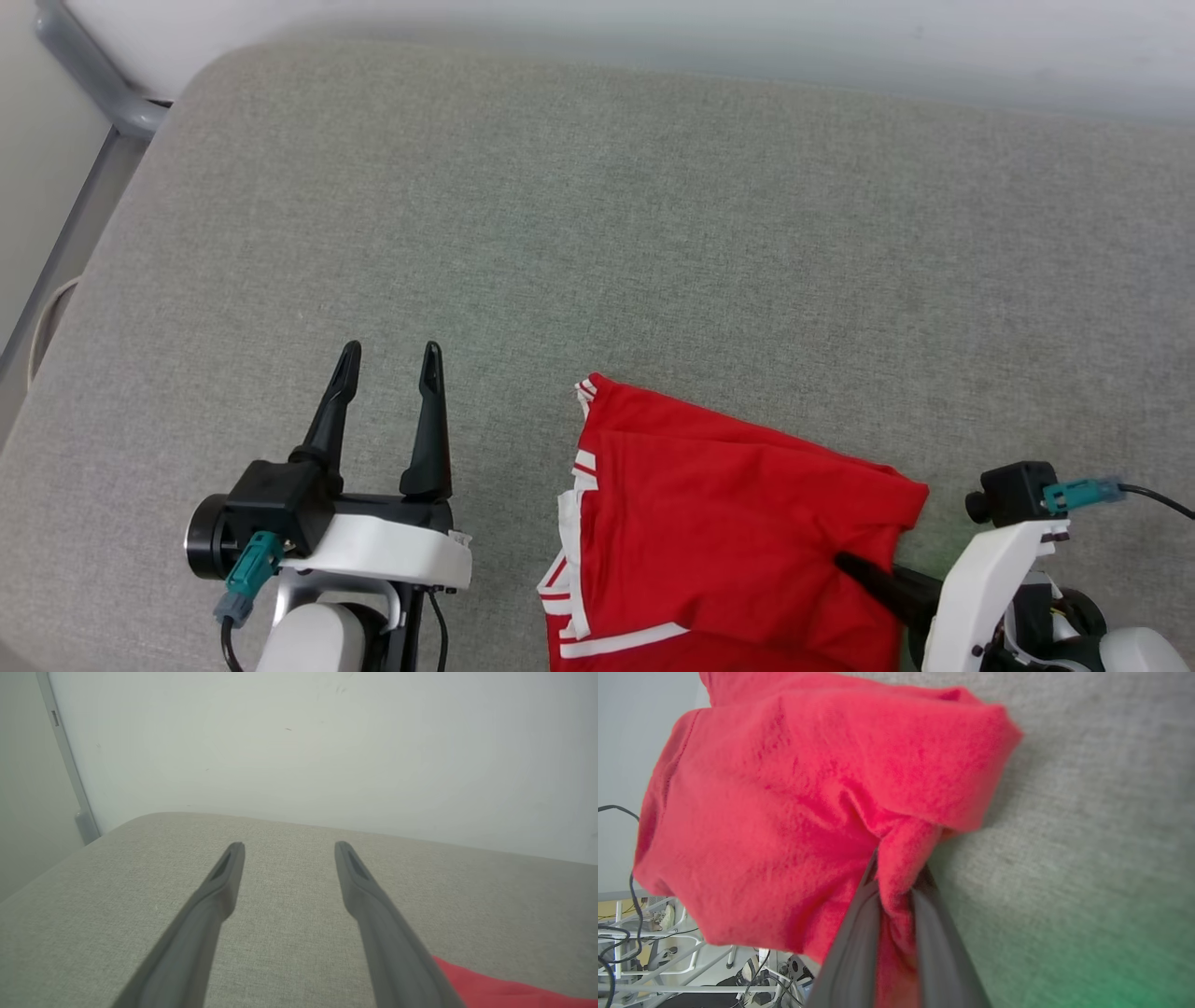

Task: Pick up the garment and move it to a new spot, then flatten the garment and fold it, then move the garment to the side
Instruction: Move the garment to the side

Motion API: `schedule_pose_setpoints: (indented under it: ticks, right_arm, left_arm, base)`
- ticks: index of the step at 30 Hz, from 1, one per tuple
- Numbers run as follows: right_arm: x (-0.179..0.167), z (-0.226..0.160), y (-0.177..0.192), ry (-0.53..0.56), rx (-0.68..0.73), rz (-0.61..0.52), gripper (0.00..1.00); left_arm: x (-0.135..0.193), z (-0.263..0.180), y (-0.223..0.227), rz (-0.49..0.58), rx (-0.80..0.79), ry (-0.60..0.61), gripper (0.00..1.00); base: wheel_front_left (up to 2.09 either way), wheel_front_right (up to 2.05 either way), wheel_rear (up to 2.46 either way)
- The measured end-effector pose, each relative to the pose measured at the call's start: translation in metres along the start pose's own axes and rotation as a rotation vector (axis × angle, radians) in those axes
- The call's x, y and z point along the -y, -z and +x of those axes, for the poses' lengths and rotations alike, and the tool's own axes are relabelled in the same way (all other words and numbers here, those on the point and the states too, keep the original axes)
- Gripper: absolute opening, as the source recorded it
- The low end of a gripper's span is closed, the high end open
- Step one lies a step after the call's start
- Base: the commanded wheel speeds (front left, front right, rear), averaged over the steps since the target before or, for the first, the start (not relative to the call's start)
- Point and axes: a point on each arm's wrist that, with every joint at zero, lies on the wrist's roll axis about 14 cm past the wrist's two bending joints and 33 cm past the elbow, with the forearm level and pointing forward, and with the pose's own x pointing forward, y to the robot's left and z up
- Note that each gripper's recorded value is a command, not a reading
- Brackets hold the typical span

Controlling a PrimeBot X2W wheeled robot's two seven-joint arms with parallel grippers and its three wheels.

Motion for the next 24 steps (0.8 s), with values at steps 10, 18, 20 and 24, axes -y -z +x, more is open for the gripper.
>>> schedule_pose_setpoints:
  ticks: [10,18,20,24]
  right_arm:
    - [-0.001,-0.039,-0.041,0.053,0.155,-0.151,0.0]
    - [0.046,-0.108,-0.045,0.252,0.253,-0.182,0.0]
    - [0.061,-0.127,-0.042,0.31,0.279,-0.164,0.0]
    - [0.082,-0.157,-0.037,0.388,0.329,-0.123,0.0]
  left_arm:
    - [0.014,-0.001,-0.005,-0.004,0.018,0.053,1.0]
    - [0.056,0.011,-0.006,-0.011,0.037,0.194,1.0]
    - [0.074,0.015,-0.004,-0.015,0.036,0.247,1.0]
    - [0.112,0.023,0.0,-0.032,0.036,0.352,1.0]
  base:
    - [0.0,0.0,0.0]
    - [0.0,0.0,0.0]
    - [0.0,0.0,0.0]
    - [0.0,0.0,0.0]
